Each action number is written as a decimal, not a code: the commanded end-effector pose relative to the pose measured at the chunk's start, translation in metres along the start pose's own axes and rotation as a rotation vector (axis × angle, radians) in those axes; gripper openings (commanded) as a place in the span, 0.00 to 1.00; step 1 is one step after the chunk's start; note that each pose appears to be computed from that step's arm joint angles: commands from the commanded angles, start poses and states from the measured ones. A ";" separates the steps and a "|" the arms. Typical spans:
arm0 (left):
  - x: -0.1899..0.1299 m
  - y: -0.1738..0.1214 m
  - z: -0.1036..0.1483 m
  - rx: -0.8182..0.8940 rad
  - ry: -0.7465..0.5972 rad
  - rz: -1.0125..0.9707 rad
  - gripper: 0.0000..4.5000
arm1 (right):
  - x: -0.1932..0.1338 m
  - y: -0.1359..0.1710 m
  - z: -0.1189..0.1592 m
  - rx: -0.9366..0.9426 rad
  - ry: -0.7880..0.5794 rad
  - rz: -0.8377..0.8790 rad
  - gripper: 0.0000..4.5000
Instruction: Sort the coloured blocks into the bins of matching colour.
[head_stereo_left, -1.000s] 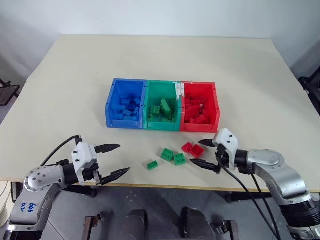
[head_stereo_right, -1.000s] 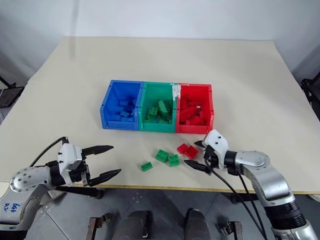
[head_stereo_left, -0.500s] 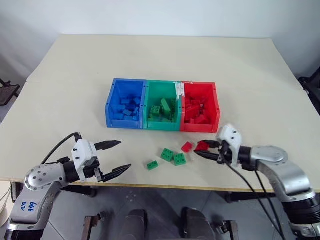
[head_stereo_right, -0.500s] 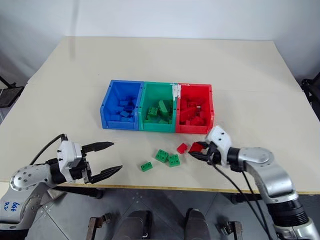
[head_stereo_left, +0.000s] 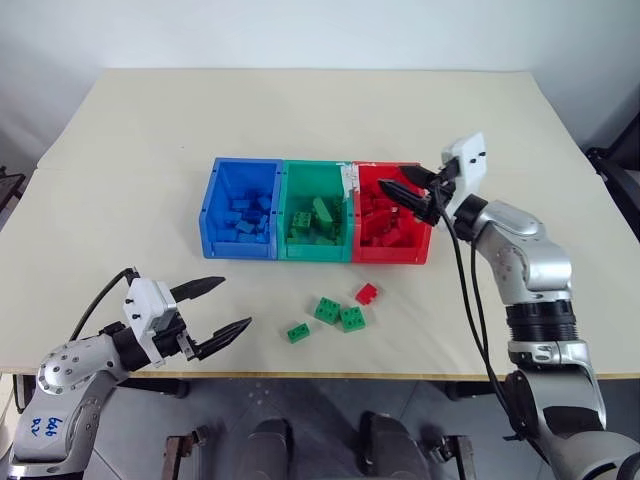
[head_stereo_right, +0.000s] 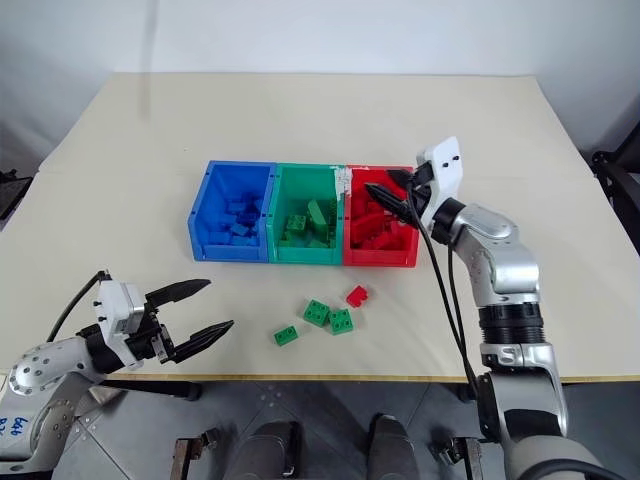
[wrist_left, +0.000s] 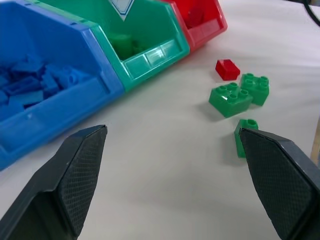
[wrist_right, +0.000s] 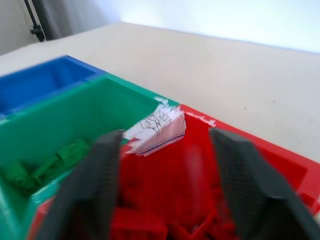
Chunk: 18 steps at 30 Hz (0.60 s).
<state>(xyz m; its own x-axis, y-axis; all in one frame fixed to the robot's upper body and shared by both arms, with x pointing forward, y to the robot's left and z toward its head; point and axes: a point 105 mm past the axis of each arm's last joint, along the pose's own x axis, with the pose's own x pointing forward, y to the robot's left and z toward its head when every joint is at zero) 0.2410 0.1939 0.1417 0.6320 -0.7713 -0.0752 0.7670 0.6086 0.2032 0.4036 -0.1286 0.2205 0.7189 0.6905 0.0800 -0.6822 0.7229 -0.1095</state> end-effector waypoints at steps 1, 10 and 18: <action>-0.003 -0.001 0.011 0.056 -0.012 0.000 1.00 | -0.004 0.000 0.019 -0.077 -0.068 0.046 0.94; 0.030 -0.013 0.006 0.028 0.044 -0.157 1.00 | -0.098 0.015 -0.006 -0.124 -0.047 0.308 1.00; 0.055 -0.019 0.014 0.098 -0.001 -0.284 1.00 | -0.164 0.001 -0.046 -0.296 0.252 0.346 1.00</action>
<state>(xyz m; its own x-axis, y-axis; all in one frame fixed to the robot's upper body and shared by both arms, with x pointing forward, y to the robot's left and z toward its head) 0.2591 0.1404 0.1406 0.4036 -0.9003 -0.1628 0.9046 0.3659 0.2188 0.2939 -0.2396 0.1565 0.5009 0.8345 -0.2295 -0.8514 0.4274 -0.3039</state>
